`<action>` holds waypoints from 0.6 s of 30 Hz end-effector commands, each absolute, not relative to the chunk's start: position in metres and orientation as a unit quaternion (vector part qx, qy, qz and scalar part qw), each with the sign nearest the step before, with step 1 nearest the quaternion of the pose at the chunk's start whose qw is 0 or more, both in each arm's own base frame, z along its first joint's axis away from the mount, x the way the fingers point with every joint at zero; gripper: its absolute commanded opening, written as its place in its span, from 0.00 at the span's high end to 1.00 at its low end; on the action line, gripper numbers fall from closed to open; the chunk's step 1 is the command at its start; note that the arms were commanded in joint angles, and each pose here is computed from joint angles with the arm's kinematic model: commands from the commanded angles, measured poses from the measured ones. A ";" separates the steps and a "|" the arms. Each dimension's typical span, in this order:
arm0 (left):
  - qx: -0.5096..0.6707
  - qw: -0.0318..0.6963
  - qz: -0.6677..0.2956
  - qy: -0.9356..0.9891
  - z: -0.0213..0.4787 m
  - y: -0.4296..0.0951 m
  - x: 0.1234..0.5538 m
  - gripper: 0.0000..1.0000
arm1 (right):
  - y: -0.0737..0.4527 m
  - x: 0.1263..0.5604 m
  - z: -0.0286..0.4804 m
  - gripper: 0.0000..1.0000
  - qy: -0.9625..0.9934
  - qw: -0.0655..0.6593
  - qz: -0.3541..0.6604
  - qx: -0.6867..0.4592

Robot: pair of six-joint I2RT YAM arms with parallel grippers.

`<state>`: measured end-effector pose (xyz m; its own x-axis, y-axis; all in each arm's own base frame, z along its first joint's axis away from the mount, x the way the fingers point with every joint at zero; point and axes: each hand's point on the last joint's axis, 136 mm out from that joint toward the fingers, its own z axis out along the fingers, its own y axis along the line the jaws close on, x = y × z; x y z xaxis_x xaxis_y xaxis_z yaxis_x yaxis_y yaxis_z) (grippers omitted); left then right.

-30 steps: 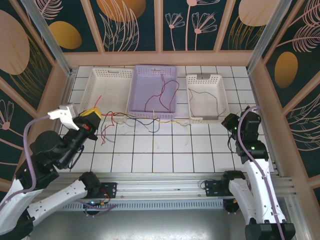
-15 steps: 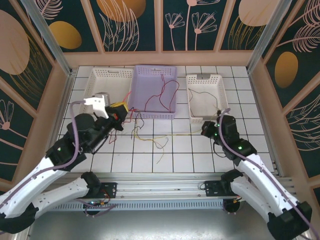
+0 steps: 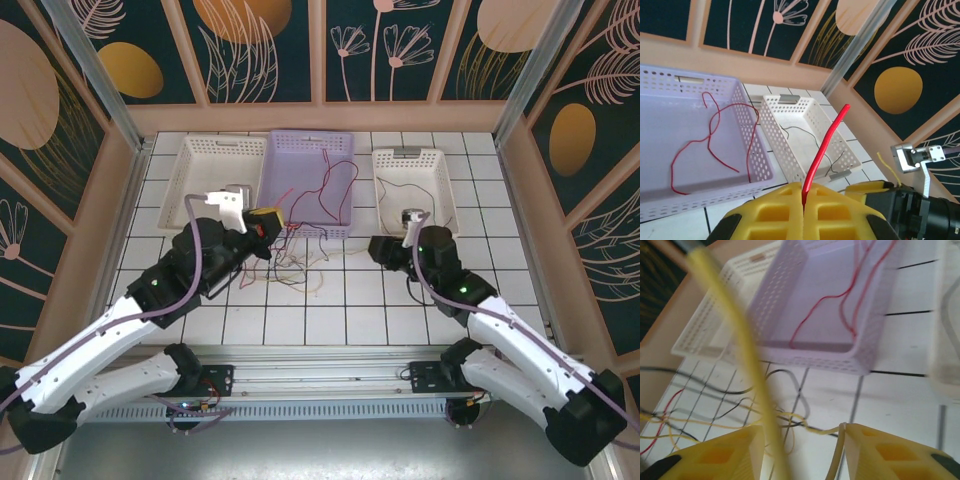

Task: Untangle the cables

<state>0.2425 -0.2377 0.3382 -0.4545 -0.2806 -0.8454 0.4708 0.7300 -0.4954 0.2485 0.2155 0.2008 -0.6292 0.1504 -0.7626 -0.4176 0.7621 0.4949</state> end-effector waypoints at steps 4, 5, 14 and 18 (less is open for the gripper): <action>0.069 0.520 -0.409 0.747 0.357 -0.252 0.240 1.00 | 0.262 0.245 0.239 0.46 0.786 0.473 0.356 -0.180; 0.069 0.519 -0.409 0.748 0.357 -0.252 0.240 1.00 | 0.266 0.244 0.242 0.45 0.783 0.475 0.355 -0.189; 0.074 0.515 -0.420 0.743 0.362 -0.256 0.237 1.00 | 0.287 0.241 0.244 0.40 0.762 0.507 0.324 -0.241; 0.074 0.517 -0.415 0.745 0.363 -0.253 0.237 1.00 | 0.269 0.240 0.256 0.29 0.753 0.536 0.318 -0.210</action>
<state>0.2388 -0.2529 0.3384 -0.4857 -0.2733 -0.8303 0.5131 0.6799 -0.5239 0.2343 0.2798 0.2221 -0.4347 -0.0607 -0.8985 -0.6738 0.6838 0.2798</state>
